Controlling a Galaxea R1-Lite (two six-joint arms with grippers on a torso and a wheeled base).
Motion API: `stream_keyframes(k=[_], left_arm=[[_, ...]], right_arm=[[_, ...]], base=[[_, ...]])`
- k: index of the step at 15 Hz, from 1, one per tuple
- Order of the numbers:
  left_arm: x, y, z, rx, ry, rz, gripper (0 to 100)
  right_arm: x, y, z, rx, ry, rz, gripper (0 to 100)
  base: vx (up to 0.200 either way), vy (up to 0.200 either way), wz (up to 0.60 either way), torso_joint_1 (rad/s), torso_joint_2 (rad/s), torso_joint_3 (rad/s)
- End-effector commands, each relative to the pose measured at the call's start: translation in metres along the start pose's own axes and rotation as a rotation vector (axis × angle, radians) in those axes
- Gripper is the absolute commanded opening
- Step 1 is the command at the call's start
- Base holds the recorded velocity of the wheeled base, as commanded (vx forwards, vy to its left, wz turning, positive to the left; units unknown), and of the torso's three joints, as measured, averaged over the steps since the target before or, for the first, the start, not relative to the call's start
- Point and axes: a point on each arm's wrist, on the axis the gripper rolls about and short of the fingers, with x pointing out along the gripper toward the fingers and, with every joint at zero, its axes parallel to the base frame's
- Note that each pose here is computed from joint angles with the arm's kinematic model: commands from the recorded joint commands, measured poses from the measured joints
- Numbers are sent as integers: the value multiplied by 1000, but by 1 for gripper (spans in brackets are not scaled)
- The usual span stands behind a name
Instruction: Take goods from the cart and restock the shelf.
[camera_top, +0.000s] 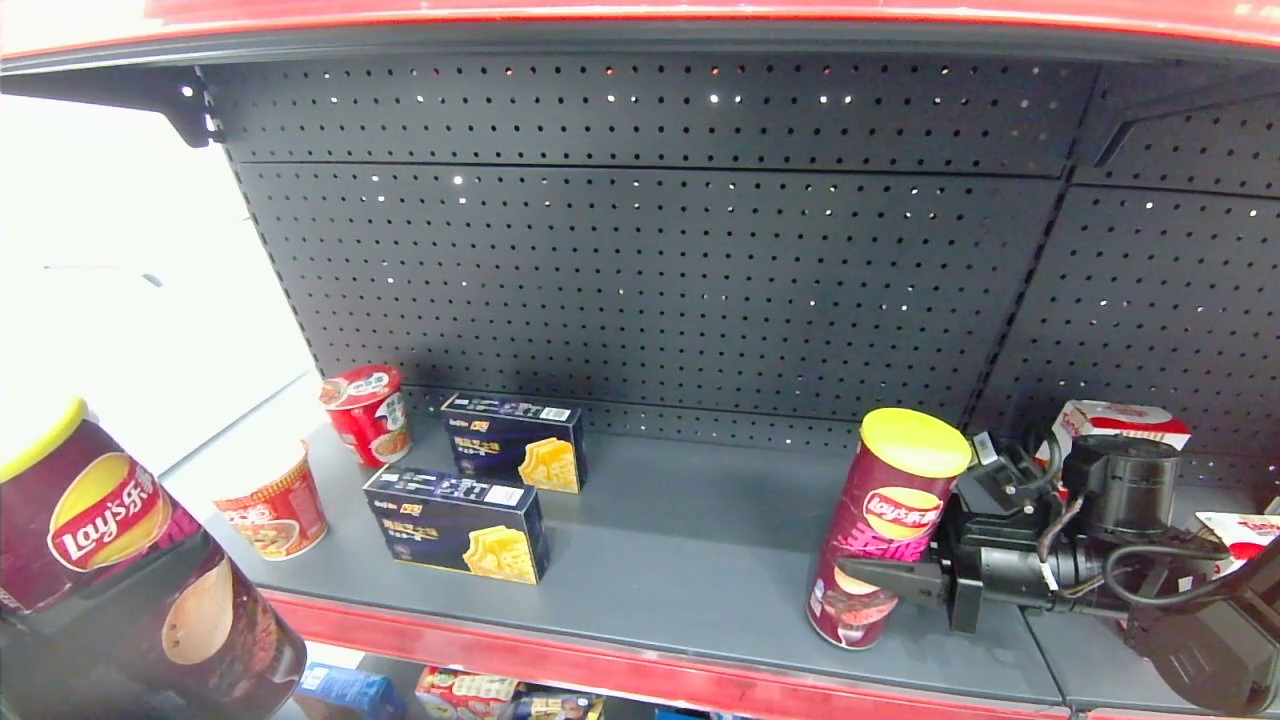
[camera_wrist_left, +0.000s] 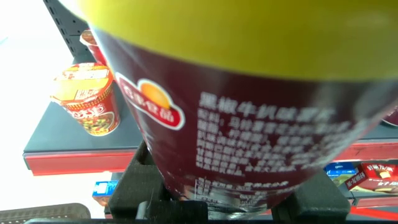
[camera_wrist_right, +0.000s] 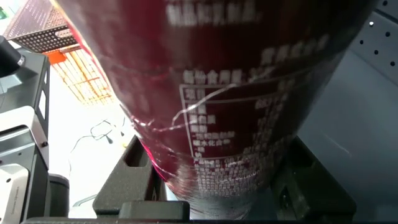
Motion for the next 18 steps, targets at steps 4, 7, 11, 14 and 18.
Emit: stream_keyframes(k=[4,7,11,14,18], left_arm=[[0,0,0,-1,0,0,0],[0,0,0,0,-1,0,0],[0,0,1,0,-4,0,0],[1,0,1,-1,2,0,0],[1,0,2,0,-1,0,0]], right_arm=[[0,-2,-2,0,1,-3,100],[-3,-2,-2,0,0,-11,100],[-18,4,-3,-4,6,-46,100],[-28,14,-4,3,13,-61,100],[-36,7,-7,7,14,-107,100]], base=[[0,0,0,0,0,0],[0,0,0,0,0,0],[0,0,0,0,0,0],[0,0,0,0,0,0],[0,0,0,0,0,0]])
